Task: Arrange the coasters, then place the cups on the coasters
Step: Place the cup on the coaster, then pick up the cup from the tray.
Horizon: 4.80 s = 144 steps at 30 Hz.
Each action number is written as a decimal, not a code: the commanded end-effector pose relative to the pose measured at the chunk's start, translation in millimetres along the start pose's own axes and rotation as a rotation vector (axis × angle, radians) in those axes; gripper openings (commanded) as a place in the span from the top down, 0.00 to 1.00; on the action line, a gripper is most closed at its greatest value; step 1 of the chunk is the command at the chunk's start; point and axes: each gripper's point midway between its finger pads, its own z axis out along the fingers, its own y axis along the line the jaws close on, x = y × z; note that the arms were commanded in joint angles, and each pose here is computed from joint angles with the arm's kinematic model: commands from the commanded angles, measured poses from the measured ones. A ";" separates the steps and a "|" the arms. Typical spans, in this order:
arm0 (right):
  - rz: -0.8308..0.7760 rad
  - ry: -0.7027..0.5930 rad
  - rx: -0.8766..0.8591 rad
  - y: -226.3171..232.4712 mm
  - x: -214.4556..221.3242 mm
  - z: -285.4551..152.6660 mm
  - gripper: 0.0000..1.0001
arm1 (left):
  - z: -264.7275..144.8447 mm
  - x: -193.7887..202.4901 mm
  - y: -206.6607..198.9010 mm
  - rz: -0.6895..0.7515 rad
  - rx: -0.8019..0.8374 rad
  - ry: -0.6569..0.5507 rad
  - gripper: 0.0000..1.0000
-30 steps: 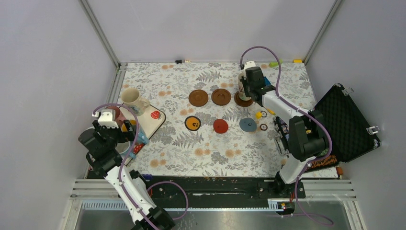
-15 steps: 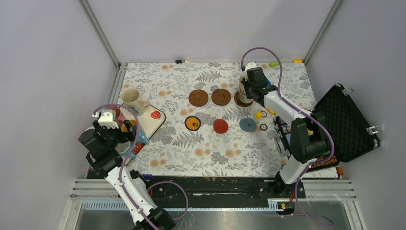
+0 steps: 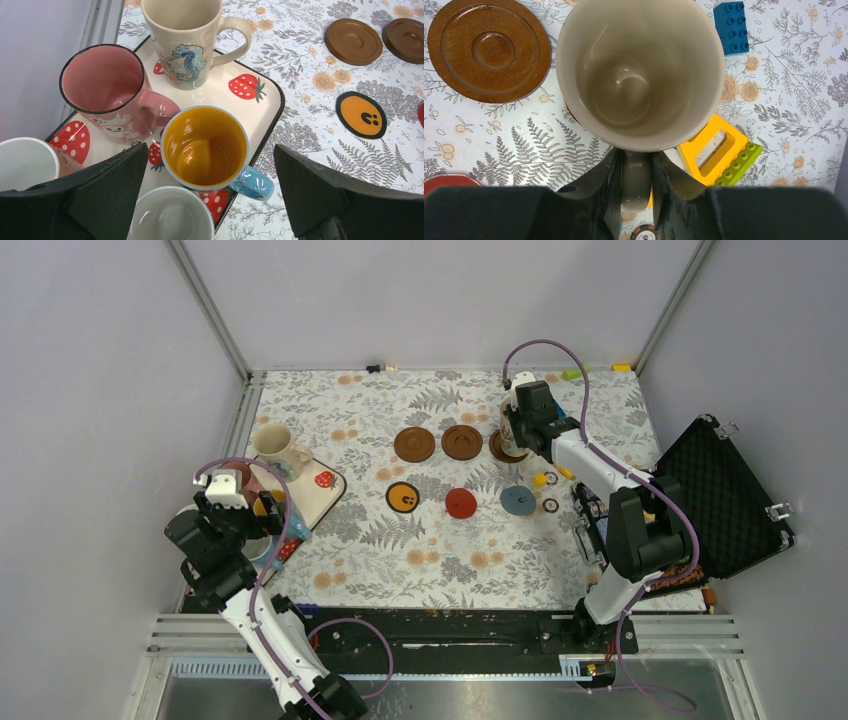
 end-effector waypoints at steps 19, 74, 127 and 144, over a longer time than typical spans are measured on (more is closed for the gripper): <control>-0.015 0.055 -0.009 2.9 33.5 -7.2 0.74 | -1.6 -9.9 -0.4 0.048 0.002 -0.043 0.01; -0.618 -0.143 -0.817 367.2 -105.6 -110.9 0.00 | -4.9 -4.3 -1.5 0.010 0.094 -0.021 0.01; -0.649 -0.127 -0.784 302.8 -50.4 -151.4 0.00 | 25.4 -9.6 -23.1 0.239 0.043 0.116 0.01; -0.557 0.025 -1.199 400.7 -46.4 -150.7 0.01 | 21.8 2.5 -39.1 0.267 0.121 0.067 0.01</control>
